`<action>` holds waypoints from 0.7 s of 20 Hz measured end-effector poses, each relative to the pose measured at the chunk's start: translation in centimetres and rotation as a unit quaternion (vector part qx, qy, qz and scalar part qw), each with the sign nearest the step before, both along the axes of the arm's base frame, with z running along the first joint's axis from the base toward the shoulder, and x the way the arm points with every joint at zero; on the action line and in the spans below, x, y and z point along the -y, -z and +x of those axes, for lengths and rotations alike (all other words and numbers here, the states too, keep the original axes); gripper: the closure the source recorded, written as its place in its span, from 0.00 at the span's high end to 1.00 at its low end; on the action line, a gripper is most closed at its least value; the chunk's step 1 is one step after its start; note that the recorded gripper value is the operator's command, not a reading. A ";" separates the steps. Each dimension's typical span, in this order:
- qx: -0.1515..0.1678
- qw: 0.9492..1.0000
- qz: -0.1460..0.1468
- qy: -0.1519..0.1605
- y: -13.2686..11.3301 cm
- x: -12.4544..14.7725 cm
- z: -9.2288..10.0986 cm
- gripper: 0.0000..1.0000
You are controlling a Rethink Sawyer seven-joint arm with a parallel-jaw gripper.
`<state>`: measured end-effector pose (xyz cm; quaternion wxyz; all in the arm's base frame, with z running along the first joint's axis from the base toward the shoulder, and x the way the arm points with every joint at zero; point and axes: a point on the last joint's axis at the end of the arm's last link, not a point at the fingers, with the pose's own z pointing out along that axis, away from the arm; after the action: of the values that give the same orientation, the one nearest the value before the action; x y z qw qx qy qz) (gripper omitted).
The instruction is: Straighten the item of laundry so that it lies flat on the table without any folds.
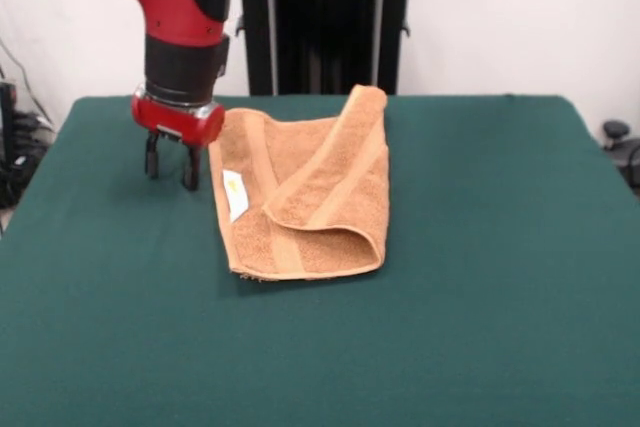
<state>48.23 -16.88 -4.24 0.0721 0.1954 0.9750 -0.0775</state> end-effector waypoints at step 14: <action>-0.242 0.969 0.017 0.047 0.3 0.3 6.2 1.00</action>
<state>54.46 -17.19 -4.56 -0.1727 0.2178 0.9544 -0.1089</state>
